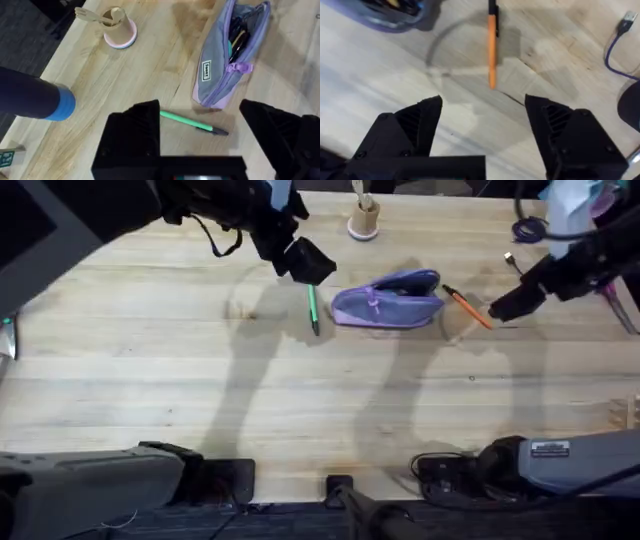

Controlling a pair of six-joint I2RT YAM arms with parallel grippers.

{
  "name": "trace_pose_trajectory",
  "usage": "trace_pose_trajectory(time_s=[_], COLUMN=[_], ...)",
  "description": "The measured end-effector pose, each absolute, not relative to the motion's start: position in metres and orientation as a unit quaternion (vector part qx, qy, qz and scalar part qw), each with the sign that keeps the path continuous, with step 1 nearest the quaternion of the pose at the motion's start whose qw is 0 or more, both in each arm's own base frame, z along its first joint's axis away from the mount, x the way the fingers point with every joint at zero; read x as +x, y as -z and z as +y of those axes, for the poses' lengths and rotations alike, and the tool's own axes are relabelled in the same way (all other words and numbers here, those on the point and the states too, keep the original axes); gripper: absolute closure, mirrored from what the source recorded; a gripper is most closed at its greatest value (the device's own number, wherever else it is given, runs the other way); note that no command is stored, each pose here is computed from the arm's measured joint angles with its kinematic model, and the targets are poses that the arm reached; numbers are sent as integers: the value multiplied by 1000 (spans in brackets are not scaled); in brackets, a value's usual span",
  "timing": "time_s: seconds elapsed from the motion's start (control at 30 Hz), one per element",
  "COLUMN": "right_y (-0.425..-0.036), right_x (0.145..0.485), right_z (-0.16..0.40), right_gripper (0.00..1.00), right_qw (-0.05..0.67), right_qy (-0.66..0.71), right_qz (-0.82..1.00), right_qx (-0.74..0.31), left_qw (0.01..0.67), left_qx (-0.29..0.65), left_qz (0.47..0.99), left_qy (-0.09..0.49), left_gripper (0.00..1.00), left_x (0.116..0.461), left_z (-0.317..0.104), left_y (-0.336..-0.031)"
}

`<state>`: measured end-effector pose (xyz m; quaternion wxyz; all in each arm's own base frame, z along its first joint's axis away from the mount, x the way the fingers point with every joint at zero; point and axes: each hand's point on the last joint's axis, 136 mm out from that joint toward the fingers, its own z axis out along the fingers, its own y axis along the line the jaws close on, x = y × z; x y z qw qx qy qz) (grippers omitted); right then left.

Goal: Unzip the bag, pick up the pens from the table one at a time and place them inside, then zip the bag closed.

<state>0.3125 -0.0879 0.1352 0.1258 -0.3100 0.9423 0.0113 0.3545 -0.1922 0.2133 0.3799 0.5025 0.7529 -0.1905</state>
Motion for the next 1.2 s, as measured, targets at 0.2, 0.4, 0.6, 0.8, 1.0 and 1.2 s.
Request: trace_pose_trajectory(time_s=[0.2,0.4,0.6,0.8,1.0,1.2], right_y=[-105,-86,-74,-51,-41,-39], right_x=[313,316,322,330,333,330], right_z=[-97,-100,-103,-98,-83,-80], right_gripper=[5,5,6,5,87,231], right_qw=[120,128,131,117,103,93], right_qy=[15,28,32,22,13,7], right_qz=[943,942,941,940,934,934], right_qx=[-309,-309,-309,-319,-341,-344], left_qw=[380,378,378,378,378,378], left_qx=[502,502,502,502,502,502], left_qz=[753,754,754,754,754,754], left_qy=[190,191,191,191,191,191], left_gripper=[8,8,7,8,8,8], left_x=[355,354,354,354,354,354], left_z=[-192,-192,-192,-192,-192,-192], left_y=[-213,-213,-213,-213,-213,-213])
